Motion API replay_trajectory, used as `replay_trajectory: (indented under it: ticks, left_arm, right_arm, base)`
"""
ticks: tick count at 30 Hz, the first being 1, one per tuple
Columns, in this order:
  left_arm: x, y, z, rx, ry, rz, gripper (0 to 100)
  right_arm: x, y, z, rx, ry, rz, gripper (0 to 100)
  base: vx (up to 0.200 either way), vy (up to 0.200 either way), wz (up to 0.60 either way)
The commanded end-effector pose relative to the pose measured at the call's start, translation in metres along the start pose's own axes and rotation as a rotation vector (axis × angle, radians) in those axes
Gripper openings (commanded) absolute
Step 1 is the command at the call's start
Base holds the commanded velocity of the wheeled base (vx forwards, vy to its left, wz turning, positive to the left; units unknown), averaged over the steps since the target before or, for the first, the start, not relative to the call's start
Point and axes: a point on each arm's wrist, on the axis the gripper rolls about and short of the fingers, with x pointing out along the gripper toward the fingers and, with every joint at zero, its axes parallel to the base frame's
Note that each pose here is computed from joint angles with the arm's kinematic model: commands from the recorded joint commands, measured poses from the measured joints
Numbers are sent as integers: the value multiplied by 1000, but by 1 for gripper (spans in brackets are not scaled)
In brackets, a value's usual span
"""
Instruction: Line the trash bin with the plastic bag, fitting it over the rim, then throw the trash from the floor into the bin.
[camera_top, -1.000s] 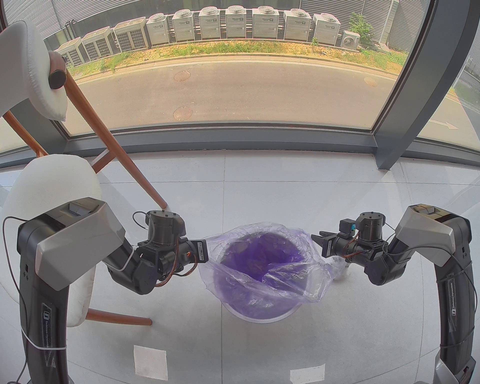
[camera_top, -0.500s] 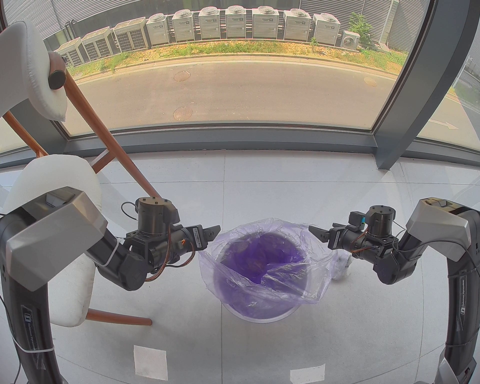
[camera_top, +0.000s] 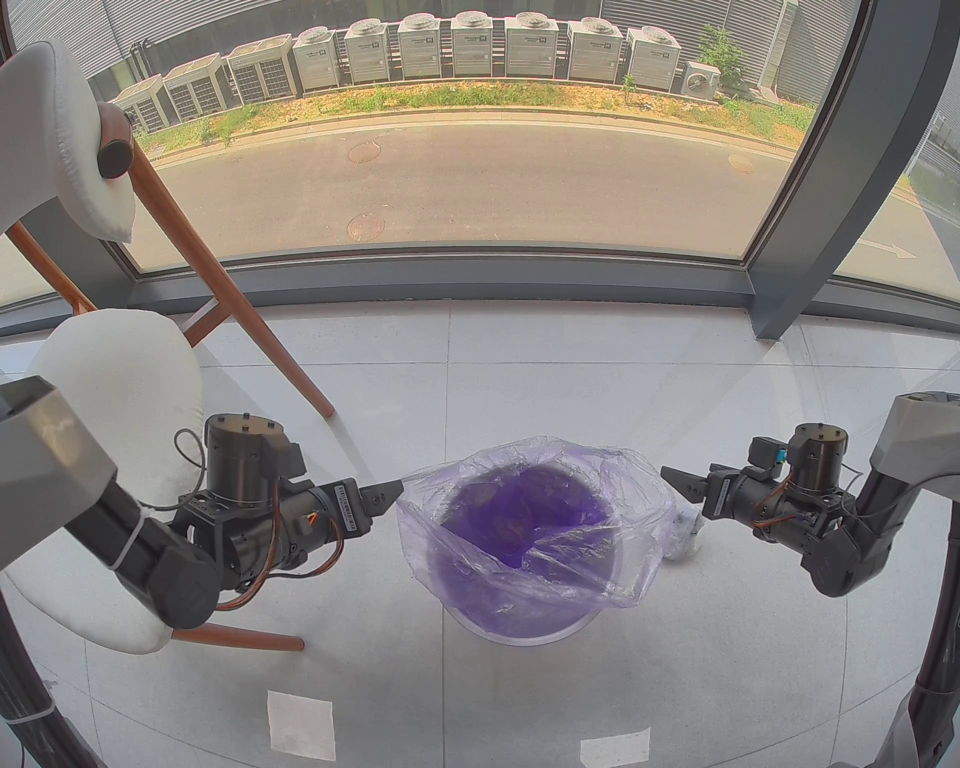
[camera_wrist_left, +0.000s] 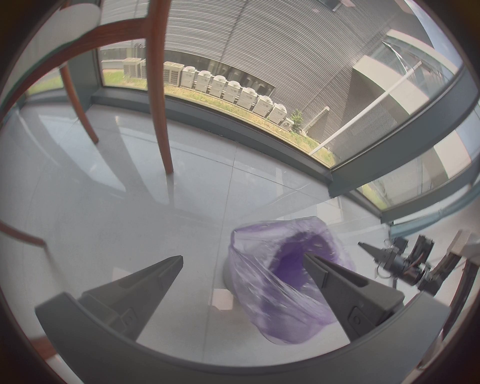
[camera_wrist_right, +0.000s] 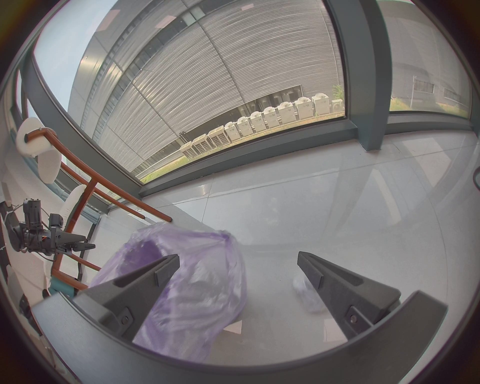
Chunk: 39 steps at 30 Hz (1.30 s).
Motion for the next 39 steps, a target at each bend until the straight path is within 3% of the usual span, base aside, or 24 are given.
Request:
replay_trajectory:
  ticks: [1,7,11,22,28,39]
  left_arm:
    - [-45,-14,-1,-111,-36,-30,100]
    - [-49,-11,-1,-185,-38,-29,100]
    - [-51,-12,-4,-244,-10,-63,100]
    - [-48,-18,-12,-202,41,-107,100]
    - [-20,-31,-6,-196,84,-146,100]
    - [46,-61,-6,-170,203,-125,100]
  right_arm:
    - [-50,17,7,26,-14,-36,100]
    - [-61,18,-4,38,-22,-37,100]
    - [-63,23,-13,31,-15,-18,100]
    - [-61,26,-27,36,32,-16,100]
    - [-60,26,-27,30,13,-12,100]
    - [-68,25,-37,34,33,-33,100]
  base:
    - [0,0,0]
    - [0,0,0]
    - [-200,0,0]
    - [-145,0,0]
    - [0,0,0]
    - [0,0,0]
